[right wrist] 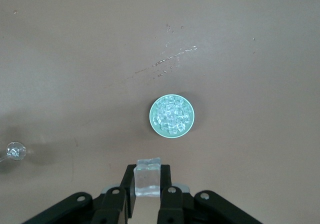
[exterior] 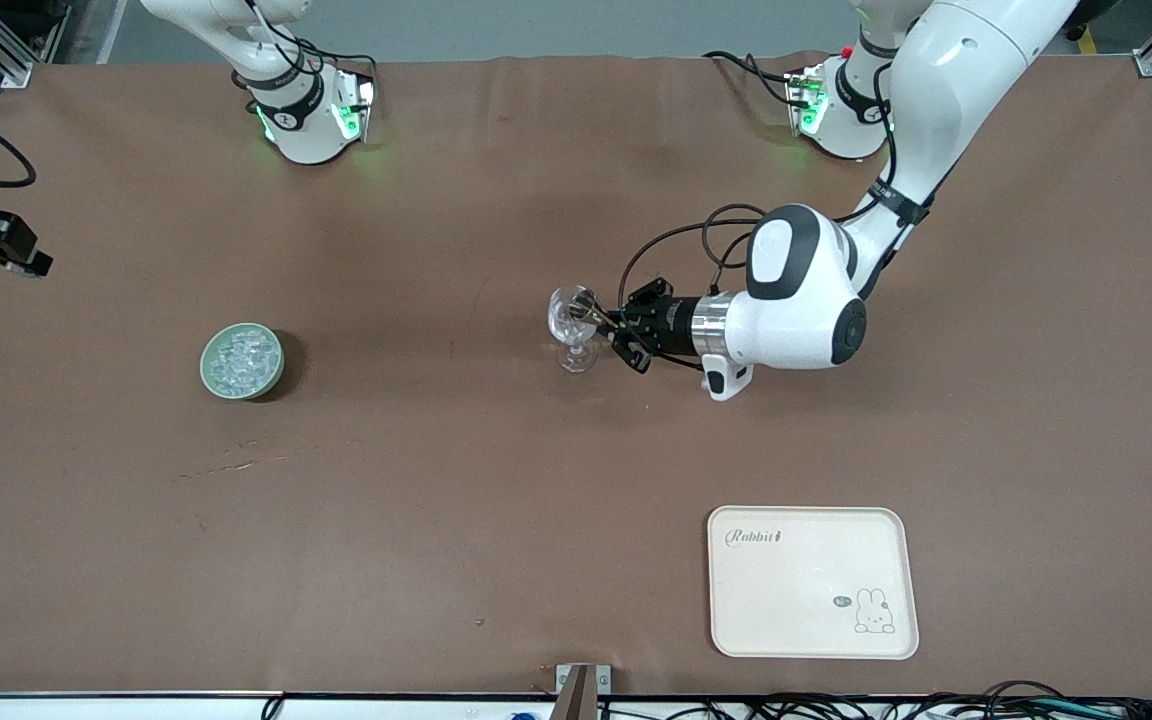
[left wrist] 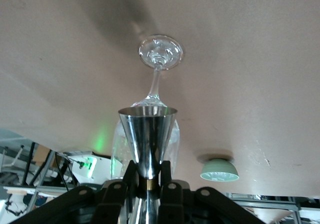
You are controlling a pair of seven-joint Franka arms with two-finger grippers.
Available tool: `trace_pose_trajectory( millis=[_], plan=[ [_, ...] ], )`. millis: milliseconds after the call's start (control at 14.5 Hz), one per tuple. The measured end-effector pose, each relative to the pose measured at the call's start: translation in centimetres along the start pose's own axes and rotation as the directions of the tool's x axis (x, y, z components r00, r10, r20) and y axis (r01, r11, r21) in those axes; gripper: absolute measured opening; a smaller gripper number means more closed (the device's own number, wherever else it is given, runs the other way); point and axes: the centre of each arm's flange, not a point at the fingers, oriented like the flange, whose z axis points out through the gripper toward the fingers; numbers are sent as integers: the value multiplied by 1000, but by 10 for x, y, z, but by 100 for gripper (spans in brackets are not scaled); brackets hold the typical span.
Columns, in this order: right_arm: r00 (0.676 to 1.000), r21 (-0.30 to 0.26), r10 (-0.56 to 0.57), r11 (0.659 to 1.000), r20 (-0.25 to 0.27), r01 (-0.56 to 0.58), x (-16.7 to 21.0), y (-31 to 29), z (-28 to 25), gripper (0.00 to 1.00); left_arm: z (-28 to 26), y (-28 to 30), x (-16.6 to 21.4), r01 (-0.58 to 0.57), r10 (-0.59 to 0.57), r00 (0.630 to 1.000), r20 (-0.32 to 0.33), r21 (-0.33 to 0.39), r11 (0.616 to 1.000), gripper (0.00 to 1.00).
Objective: Pour wine and add ice with both arms
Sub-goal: 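Tilt the jigger over the glass rim with the left gripper to pour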
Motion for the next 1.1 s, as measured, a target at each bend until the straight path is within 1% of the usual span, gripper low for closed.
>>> trace_pose_trajectory(
  millis=[207, 690, 828, 1103],
  plan=[
    [1000, 0, 0, 1000, 0, 0, 0, 0, 0, 23, 2, -1, -5, -5, 5, 1000, -6, 5, 1000, 22],
    [1000, 0, 0, 1000, 0, 0, 0, 0, 0, 23, -7, 3, -12, -12, 12, 1000, 7, -6, 1000, 22],
    [1000, 0, 0, 1000, 0, 0, 0, 0, 0, 23, -9, 4, -12, -10, 10, 1000, 27, -11, 1000, 22],
    [1000, 0, -1, 1000, 1, 1, 0, -1, 0, 23, -20, 4, -4, -25, 25, 995, 101, 1, 1000, 22]
  ],
)
